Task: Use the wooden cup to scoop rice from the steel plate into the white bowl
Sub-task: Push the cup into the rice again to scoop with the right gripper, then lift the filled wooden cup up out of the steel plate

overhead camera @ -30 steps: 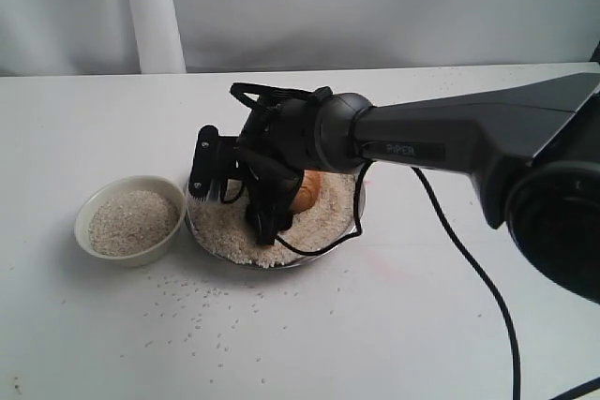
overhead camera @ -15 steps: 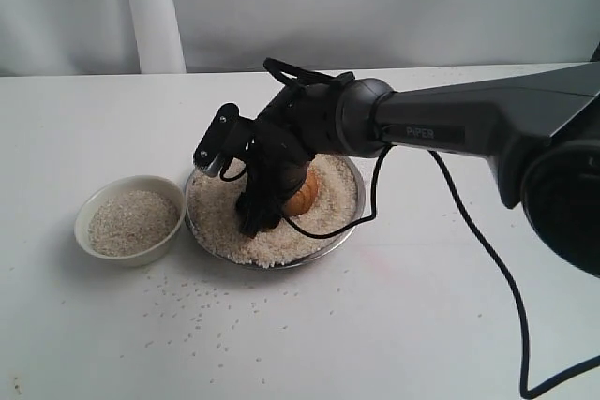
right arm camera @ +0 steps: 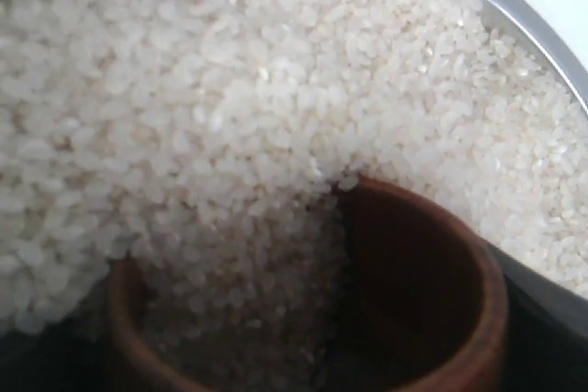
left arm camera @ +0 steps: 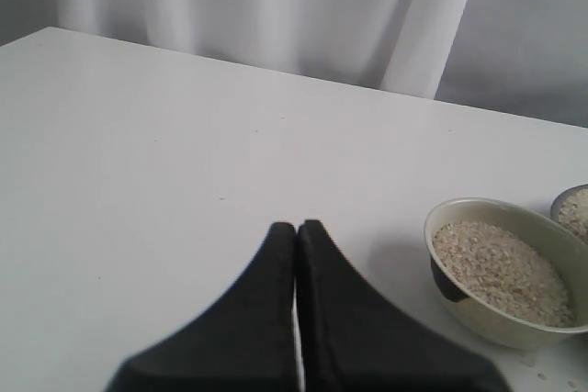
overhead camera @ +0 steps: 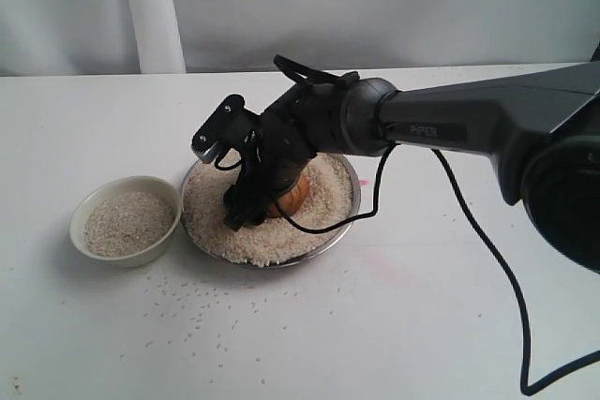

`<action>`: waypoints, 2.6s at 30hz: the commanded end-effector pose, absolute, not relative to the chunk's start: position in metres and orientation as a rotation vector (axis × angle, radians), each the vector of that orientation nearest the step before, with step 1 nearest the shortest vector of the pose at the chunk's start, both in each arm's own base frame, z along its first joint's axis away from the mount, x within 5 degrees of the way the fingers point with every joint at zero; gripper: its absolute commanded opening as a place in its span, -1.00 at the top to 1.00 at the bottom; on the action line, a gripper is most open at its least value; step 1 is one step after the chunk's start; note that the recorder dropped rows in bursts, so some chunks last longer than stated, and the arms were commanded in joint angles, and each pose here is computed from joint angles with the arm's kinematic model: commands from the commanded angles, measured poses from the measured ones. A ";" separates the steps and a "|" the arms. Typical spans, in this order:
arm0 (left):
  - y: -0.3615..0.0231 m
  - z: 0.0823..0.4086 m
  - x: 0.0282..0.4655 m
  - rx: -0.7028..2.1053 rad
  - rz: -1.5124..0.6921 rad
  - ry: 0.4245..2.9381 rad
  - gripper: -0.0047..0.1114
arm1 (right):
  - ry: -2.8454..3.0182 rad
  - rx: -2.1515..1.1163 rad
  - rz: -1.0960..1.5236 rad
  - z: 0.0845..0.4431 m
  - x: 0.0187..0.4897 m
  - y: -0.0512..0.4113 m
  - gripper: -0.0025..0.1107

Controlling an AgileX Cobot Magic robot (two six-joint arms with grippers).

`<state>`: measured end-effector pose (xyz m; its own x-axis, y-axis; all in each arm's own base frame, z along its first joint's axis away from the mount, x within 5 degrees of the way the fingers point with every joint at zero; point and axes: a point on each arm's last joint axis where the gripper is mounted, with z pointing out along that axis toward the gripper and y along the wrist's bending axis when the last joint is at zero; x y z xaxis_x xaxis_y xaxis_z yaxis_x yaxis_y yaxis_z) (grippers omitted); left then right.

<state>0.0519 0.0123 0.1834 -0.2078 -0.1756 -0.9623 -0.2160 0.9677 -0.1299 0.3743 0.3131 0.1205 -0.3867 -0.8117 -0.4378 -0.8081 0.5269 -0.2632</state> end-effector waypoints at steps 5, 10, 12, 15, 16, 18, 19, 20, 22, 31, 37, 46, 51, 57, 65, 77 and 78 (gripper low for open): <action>0.012 0.183 0.053 -0.293 0.030 1.790 0.92 | 2.246 -1.227 0.077 0.105 0.374 0.312 0.96; 0.012 0.183 0.053 -0.293 0.030 1.790 0.92 | 2.246 -1.216 0.080 0.100 0.375 0.306 0.96; 0.012 0.183 0.053 -0.293 0.030 1.790 0.92 | 2.244 -1.216 0.081 0.098 0.374 0.306 0.96; 0.012 0.183 0.053 -0.293 0.030 1.790 0.92 | 2.244 -1.216 0.081 0.098 0.374 0.306 0.96; 0.012 0.183 0.053 -0.293 0.030 1.790 0.92 | 2.240 -1.214 0.082 0.100 0.374 0.306 0.96; 0.012 0.183 0.053 -0.293 0.030 1.790 0.92 | 2.238 -1.212 0.082 0.104 0.374 0.306 0.96; 0.012 0.183 0.053 -0.293 0.030 1.790 0.92 | 2.233 -1.209 0.083 0.109 0.374 0.306 0.96; 0.012 0.183 0.053 -0.293 0.030 1.790 0.92 | 2.228 -1.205 0.084 0.113 0.374 0.306 0.96; 0.012 0.183 0.053 -0.293 0.030 1.790 0.92 | 2.212 -1.195 0.087 0.124 0.374 0.305 0.96; 0.012 0.183 0.053 -0.293 0.030 1.790 0.92 | 2.191 -1.173 0.106 0.133 0.366 0.300 0.96; 0.012 0.183 0.053 -0.293 0.030 1.790 0.92 | 2.140 -1.159 0.136 0.135 0.353 0.291 0.96; 0.012 0.183 0.053 -0.293 0.030 1.790 0.92 | 1.994 -1.067 0.222 0.153 0.339 0.283 0.96; 0.012 0.183 0.053 -0.293 0.030 1.790 0.92 | 1.929 -1.038 0.245 0.167 0.333 0.279 0.96; 0.012 0.183 0.053 -0.293 0.030 1.790 0.92 | 1.912 -1.032 0.254 0.165 0.328 0.276 0.96; 0.012 0.183 0.053 -0.293 0.030 1.790 0.92 | 1.853 -1.124 0.196 0.173 0.327 0.275 0.96; 0.012 0.183 0.053 -0.293 0.030 1.790 0.92 | 1.832 -1.295 0.092 0.232 0.329 0.306 0.96; 0.012 0.183 0.053 -0.293 0.030 1.790 0.92 | 1.805 -1.294 0.097 0.239 0.328 0.311 0.96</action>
<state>0.0519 0.0123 0.1834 -0.2078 -0.1756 -0.9623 -0.2160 0.9677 -0.1299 0.3319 0.2979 0.2141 -0.1392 -0.7322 -0.6667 -0.7985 0.4812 -0.3616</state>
